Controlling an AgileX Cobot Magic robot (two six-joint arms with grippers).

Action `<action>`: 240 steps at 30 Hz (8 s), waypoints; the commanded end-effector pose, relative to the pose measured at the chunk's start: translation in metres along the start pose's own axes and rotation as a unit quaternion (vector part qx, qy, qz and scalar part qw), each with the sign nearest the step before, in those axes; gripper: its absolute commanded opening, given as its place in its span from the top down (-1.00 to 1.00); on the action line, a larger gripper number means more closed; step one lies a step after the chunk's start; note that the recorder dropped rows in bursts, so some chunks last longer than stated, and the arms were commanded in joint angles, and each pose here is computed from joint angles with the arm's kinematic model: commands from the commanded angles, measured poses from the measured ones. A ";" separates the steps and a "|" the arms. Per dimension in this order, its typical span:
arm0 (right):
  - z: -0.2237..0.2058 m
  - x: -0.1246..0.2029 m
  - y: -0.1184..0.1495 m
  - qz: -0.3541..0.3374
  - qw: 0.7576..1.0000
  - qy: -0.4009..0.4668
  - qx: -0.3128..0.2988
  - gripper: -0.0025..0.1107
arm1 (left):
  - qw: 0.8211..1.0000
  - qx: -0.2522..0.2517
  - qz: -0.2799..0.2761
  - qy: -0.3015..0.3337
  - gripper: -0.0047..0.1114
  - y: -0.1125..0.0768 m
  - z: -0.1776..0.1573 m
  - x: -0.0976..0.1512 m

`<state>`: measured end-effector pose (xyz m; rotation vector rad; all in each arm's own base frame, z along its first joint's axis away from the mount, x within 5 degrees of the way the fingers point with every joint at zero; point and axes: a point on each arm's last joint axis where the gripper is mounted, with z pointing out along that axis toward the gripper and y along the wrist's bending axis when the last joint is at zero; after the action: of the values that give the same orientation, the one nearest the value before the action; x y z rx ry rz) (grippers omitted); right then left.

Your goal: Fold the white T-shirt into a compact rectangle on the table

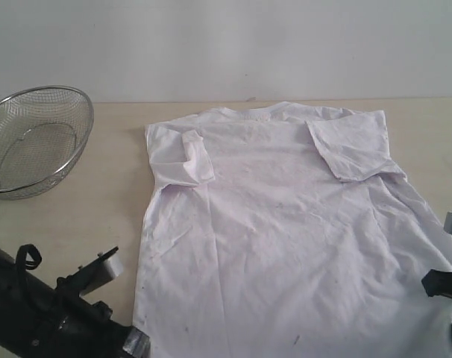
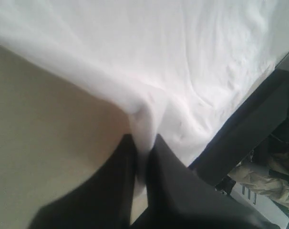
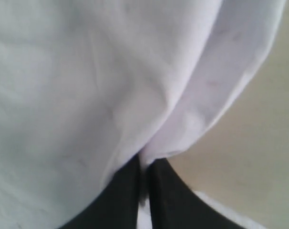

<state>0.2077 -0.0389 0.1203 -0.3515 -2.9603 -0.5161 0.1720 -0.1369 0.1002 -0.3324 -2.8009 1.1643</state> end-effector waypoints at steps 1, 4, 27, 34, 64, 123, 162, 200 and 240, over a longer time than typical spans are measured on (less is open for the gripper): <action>-0.015 0.001 0.004 0.002 0.999 -0.040 0.004 0.96 | 1.000 -0.004 0.008 -0.030 0.84 -0.010 -0.010 -0.004; -0.026 0.002 0.009 0.001 0.998 -0.056 0.001 0.96 | 0.999 -0.009 0.017 -0.038 0.84 -0.016 -0.017 -0.005; -0.088 -0.032 0.038 -0.032 0.980 -0.188 -0.065 0.96 | 0.986 -0.051 0.078 -0.137 0.84 -0.070 -0.073 -0.064; -0.093 -0.049 0.040 -0.021 0.974 -0.212 -0.079 0.96 | 0.978 -0.062 0.084 -0.181 0.84 -0.081 -0.090 -0.084; -0.102 -0.178 0.038 -0.001 0.944 -0.291 -0.158 0.96 | 0.957 -0.097 0.065 -0.266 0.84 -0.040 -0.113 -0.207; -0.088 -0.250 0.027 -0.006 0.919 -0.360 -0.158 -0.07 | 0.932 -0.148 0.054 -0.325 -0.09 0.008 -0.134 -0.256; -0.063 -0.162 -0.035 0.022 0.960 -0.242 -0.136 -0.16 | 0.972 -0.154 -0.026 -0.177 0.06 0.043 -0.081 -0.168; -0.028 -0.178 -0.019 -0.009 0.965 -0.242 -0.102 0.25 | 0.975 -0.118 -0.035 -0.184 0.69 0.058 -0.037 -0.187; -0.034 -0.068 -0.007 0.000 0.987 -0.151 -0.048 0.96 | 0.977 -0.204 0.017 -0.053 0.84 0.040 -0.065 -0.101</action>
<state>0.2778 -0.0682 0.1356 -0.4867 -3.2014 -0.7163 0.2979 -0.0918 0.1143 -0.3296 -3.1126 0.6481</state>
